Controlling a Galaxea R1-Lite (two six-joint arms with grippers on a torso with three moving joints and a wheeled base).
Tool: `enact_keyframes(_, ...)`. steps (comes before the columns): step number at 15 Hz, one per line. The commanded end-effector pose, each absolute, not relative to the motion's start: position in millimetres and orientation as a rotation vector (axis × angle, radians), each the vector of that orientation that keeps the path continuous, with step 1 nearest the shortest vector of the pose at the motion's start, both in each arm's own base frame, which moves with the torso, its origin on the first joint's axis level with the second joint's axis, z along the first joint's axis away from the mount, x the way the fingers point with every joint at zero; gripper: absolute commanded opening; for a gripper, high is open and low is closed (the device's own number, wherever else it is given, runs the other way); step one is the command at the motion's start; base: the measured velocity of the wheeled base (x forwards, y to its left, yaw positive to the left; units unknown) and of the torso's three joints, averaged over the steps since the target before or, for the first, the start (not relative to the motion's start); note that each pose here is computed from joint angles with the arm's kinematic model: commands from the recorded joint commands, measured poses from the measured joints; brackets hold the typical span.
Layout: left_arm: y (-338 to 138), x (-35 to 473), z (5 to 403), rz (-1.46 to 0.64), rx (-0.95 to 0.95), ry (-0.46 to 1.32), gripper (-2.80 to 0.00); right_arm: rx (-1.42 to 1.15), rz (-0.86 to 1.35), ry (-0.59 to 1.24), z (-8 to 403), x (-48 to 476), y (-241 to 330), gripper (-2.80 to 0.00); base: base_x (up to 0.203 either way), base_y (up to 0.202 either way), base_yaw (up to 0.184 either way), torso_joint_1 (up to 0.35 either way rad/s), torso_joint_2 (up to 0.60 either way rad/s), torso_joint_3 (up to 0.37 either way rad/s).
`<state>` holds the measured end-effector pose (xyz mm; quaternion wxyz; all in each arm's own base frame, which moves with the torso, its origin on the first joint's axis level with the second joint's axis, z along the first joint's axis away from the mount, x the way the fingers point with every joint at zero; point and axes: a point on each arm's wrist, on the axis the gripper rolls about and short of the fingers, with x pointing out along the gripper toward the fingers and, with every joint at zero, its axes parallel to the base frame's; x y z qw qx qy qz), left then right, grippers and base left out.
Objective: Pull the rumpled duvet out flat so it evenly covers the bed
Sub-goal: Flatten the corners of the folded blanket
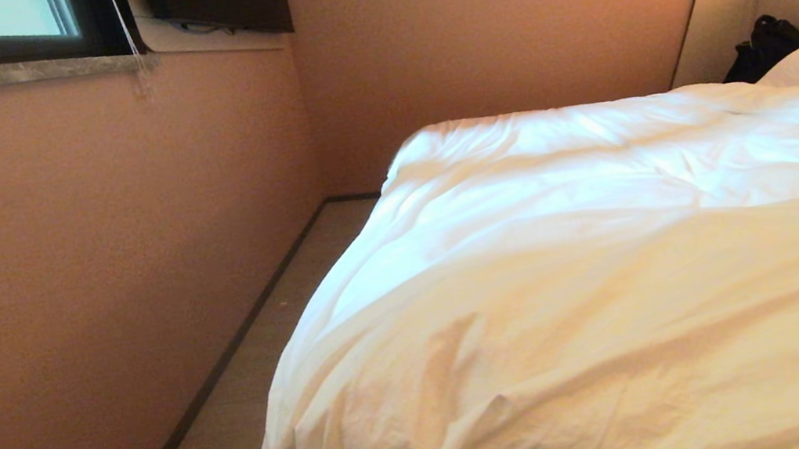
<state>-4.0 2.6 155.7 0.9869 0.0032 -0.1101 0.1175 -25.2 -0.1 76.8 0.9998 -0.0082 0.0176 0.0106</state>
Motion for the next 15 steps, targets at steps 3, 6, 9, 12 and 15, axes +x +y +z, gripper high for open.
enact_keyframes(3,2.4,-3.5,155.2,0.226,0.006,-0.220,-2.80,-0.017,0.022,0.037,76.8,-25.1,-0.1,-2.80,0.000,0.000,0.000,0.000,0.00,0.000)
enact_keyframes(6,1.5,-2.7,152.5,0.183,0.009,-0.207,-2.80,-0.017,0.022,0.037,76.8,-25.1,-0.1,-2.80,0.000,0.000,0.000,0.000,0.00,0.000)
enact_keyframes(9,0.4,-1.7,149.1,0.130,0.014,-0.191,-2.80,-0.017,0.022,0.037,76.8,-25.1,-0.1,-2.80,0.000,0.000,0.000,0.000,0.00,0.000)
enact_keyframes(12,0.1,-0.7,144.6,0.112,0.015,-0.176,-2.80,-0.017,0.022,0.037,76.8,-25.1,-0.1,-2.80,0.000,0.000,0.000,0.000,0.00,0.000)
enact_keyframes(15,0.1,-0.3,142.8,0.112,0.014,-0.170,-2.80,-0.017,0.022,0.037,76.8,-25.1,-0.1,-2.80,0.000,0.000,0.000,0.000,0.00,0.000)
